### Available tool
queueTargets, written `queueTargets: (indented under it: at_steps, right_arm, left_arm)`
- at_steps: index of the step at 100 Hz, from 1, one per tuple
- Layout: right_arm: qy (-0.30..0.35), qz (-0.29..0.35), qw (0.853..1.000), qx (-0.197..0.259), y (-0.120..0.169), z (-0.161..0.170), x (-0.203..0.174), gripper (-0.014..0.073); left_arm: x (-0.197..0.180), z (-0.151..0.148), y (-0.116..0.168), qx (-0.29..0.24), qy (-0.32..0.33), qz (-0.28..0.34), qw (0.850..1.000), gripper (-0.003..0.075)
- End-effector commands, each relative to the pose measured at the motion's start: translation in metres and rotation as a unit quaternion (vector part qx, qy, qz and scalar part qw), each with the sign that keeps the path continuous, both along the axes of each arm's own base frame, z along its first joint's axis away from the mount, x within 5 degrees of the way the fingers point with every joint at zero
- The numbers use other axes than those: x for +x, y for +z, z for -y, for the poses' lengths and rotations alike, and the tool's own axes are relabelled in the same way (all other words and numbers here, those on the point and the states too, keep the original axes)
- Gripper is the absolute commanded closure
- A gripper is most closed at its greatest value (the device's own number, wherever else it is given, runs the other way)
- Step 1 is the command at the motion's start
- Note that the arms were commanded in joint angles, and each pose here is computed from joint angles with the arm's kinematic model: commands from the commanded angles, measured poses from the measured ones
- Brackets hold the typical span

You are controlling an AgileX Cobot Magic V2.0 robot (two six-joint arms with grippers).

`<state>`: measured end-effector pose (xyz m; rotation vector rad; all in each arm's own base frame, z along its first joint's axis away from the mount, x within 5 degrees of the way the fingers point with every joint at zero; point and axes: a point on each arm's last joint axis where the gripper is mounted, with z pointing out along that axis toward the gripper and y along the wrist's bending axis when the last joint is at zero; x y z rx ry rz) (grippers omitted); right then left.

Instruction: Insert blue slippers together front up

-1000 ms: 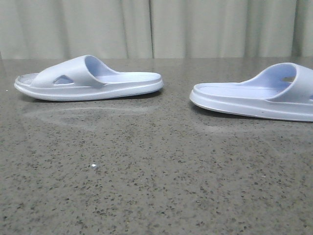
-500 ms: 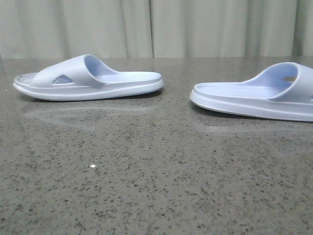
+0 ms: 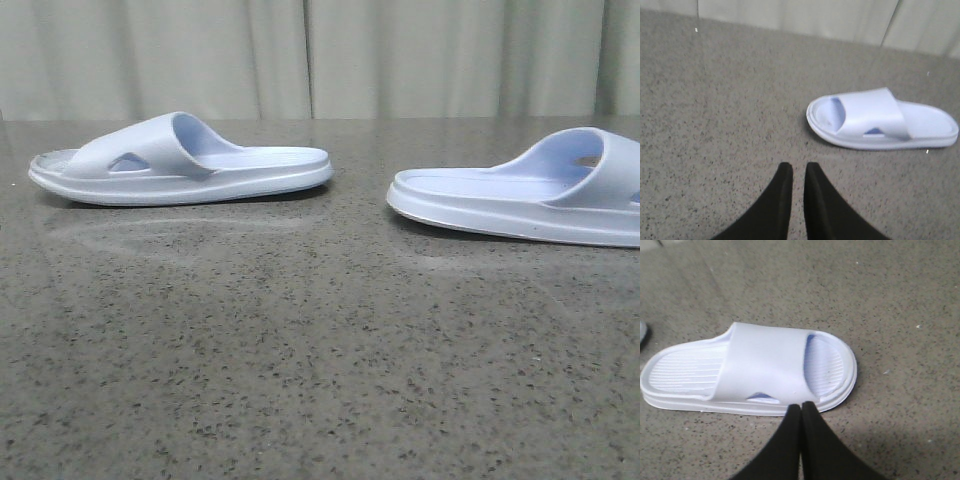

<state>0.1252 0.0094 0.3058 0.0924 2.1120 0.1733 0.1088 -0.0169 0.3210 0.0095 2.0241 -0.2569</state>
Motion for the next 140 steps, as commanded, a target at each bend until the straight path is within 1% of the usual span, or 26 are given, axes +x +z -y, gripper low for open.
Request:
queueTargets:
  at_steps: [1,16,24,31,34,38,43,48,55,63,86,92,98,102,107,110,111,114,115,119,121,122,126,133,140]
  right_arm:
    - [-0.003,0.018,1.0,-0.021,0.025,0.002,0.015,0.0673]
    - [-0.001,0.019,1.0,-0.022,0.036,0.002,0.018,0.0664]
    - [0.002,0.009,1.0,-0.025,0.037,0.002,0.018,0.0603]
    - [0.005,0.002,1.0,-0.029,0.036,0.002,0.018,0.0514]
    - [0.005,-0.002,1.0,-0.029,0.035,0.002,0.02,0.0485]
    - [0.005,-0.007,0.999,-0.032,0.033,0.002,0.022,0.0424]
    - [0.004,-0.013,0.999,-0.034,0.031,0.002,0.024,0.0385]
    - [0.004,-0.022,0.999,-0.042,0.028,0.003,0.029,0.0354]
    - [0.003,-0.035,0.998,-0.055,0.024,0.005,0.036,0.0346]
    - [-0.006,-0.05,0.997,-0.057,0.019,0.008,0.042,0.0346]
    - [-0.073,-0.08,0.993,-0.046,0.005,0.034,0.063,0.0345]
    - [-0.079,-0.089,0.992,-0.034,0.003,0.038,0.069,0.0345]
    - [-0.068,-0.098,0.993,-0.024,0.0,0.039,0.077,0.0345]
    - [-0.066,-0.105,0.992,-0.006,-0.002,0.041,0.083,0.0345]
    - [-0.064,-0.118,0.991,0.003,-0.005,0.045,0.089,0.0345]
    - [-0.061,-0.126,0.99,0.017,-0.006,0.048,0.092,0.0345]
    - [-0.063,-0.13,0.989,0.028,-0.007,0.05,0.094,0.0345]
    - [-0.055,-0.136,0.989,0.032,-0.009,0.052,0.096,0.0345]
    - [-0.055,-0.139,0.988,0.046,-0.01,0.053,0.098,0.0345]
    - [-0.042,-0.145,0.986,0.075,-0.013,0.056,0.103,0.0345]
    - [-0.038,-0.145,0.985,0.081,-0.013,0.058,0.105,0.0345]
    - [-0.039,-0.147,0.984,0.095,-0.014,0.06,0.106,0.0345]
    - [-0.032,-0.154,0.981,0.118,-0.018,0.065,0.111,0.0345]
    - [-0.031,-0.177,0.973,0.149,-0.025,0.077,0.114,0.0345]
    - [-0.025,-0.18,0.967,0.178,-0.03,0.084,0.119,0.0345]
  left_arm:
    - [0.018,0.0,0.013,0.007,-0.007,-0.016,1.0,0.0704]
    - [0.036,0.003,0.01,-0.014,-0.01,-0.049,0.999,0.0703]
    - [0.044,0.005,0.005,-0.021,-0.022,-0.064,0.998,0.0682]
    - [0.051,0.009,0.003,-0.034,-0.038,-0.067,0.996,0.0617]
    - [0.054,0.01,0.002,-0.046,-0.041,-0.068,0.996,0.0574]
    - [0.059,0.011,0.001,-0.055,-0.043,-0.068,0.995,0.0528]
    - [0.063,0.013,0.0,-0.072,-0.048,-0.069,0.994,0.0461]
    - [0.068,0.015,-0.001,-0.083,-0.051,-0.071,0.993,0.0416]
    - [0.074,0.016,-0.004,-0.088,-0.055,-0.08,0.991,0.0387]
    - [0.079,0.016,-0.009,-0.09,-0.055,-0.091,0.99,0.0388]
    - [0.091,0.017,-0.019,-0.089,-0.057,-0.112,0.988,0.0388]
    - [0.094,0.017,-0.021,-0.091,-0.061,-0.114,0.987,0.0388]
    - [0.096,0.017,-0.022,-0.093,-0.064,-0.114,0.987,0.0388]
    - [0.099,0.017,-0.024,-0.099,-0.064,-0.117,0.986,0.0388]
    - [0.101,0.016,-0.026,-0.102,-0.063,-0.118,0.986,0.0388]
    - [0.103,0.015,-0.027,-0.105,-0.063,-0.118,0.985,0.0388]
    - [0.103,0.015,-0.027,-0.107,-0.064,-0.118,0.985,0.0388]
    - [0.104,0.014,-0.028,-0.107,-0.064,-0.118,0.985,0.0389]
    - [0.105,0.014,-0.028,-0.106,-0.065,-0.119,0.985,0.0389]
    - [0.106,0.012,-0.029,-0.108,-0.066,-0.118,0.985,0.0389]
    - [0.107,0.012,-0.029,-0.111,-0.065,-0.119,0.985,0.0389]
    - [0.107,0.011,-0.03,-0.11,-0.066,-0.119,0.984,0.0389]
    - [0.108,0.01,-0.03,-0.113,-0.069,-0.119,0.984,0.0389]
    - [0.11,0.007,-0.031,-0.12,-0.071,-0.121,0.983,0.0389]
    - [0.111,0.003,-0.032,-0.125,-0.072,-0.121,0.982,0.0389]
